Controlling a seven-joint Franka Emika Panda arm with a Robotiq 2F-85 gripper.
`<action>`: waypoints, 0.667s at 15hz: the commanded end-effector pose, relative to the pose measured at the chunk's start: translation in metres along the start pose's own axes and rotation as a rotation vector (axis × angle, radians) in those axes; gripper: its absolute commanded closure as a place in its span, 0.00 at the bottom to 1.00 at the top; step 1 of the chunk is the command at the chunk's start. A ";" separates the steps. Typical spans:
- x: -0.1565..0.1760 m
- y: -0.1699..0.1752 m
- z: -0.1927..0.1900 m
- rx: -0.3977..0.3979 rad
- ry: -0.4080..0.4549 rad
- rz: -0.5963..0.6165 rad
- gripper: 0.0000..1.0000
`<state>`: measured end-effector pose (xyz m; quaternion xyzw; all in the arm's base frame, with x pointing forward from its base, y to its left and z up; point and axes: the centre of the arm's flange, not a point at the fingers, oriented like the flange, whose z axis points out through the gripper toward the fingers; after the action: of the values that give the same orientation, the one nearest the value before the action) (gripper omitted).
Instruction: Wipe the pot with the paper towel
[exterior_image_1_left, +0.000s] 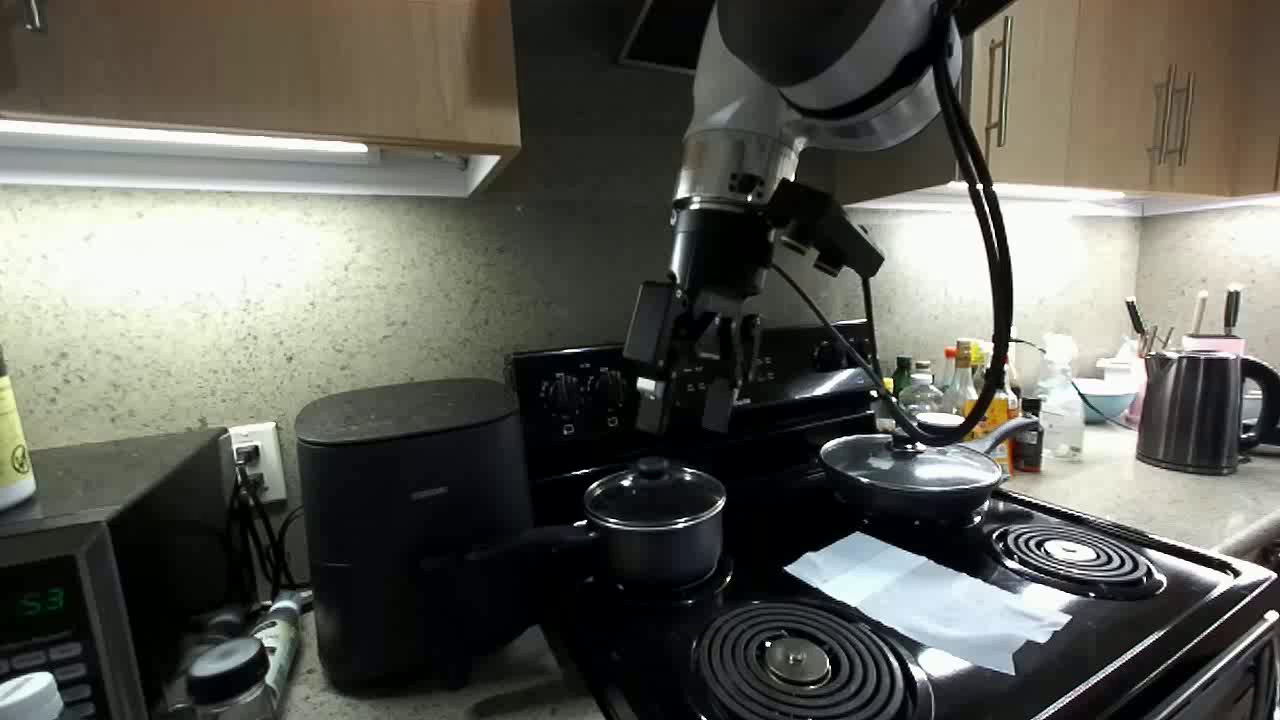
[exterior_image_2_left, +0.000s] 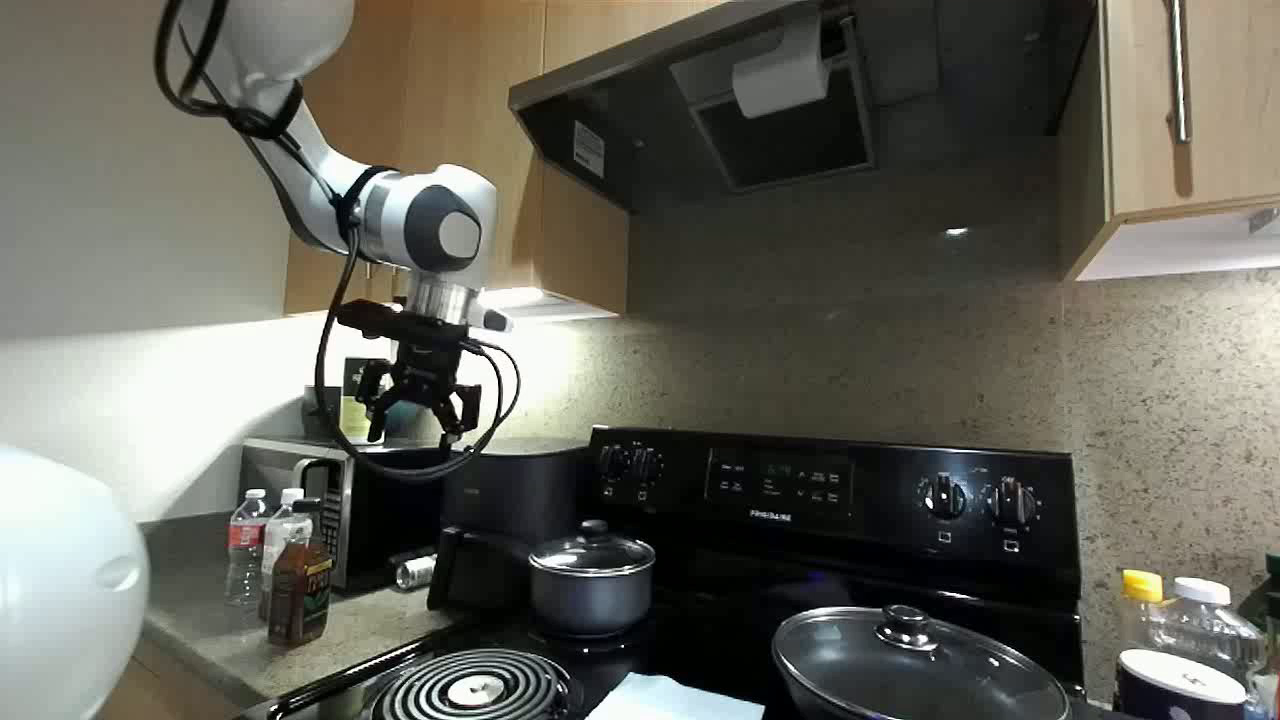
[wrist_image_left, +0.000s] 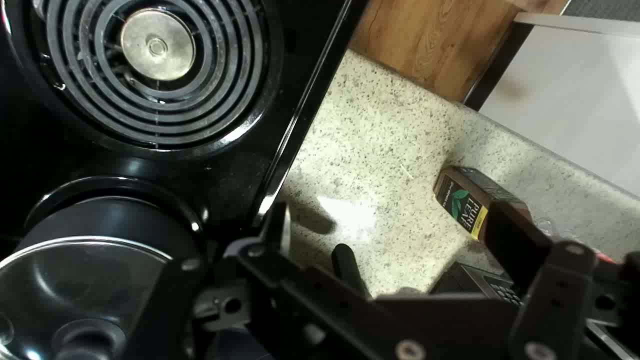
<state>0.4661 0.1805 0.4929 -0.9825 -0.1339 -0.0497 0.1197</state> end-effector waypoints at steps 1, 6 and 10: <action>0.000 0.000 0.000 0.000 0.000 0.000 0.00; 0.000 0.000 0.000 0.000 0.001 0.000 0.00; -0.001 0.007 0.002 -0.015 0.005 0.018 0.00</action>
<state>0.4663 0.1804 0.4934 -0.9825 -0.1338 -0.0503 0.1196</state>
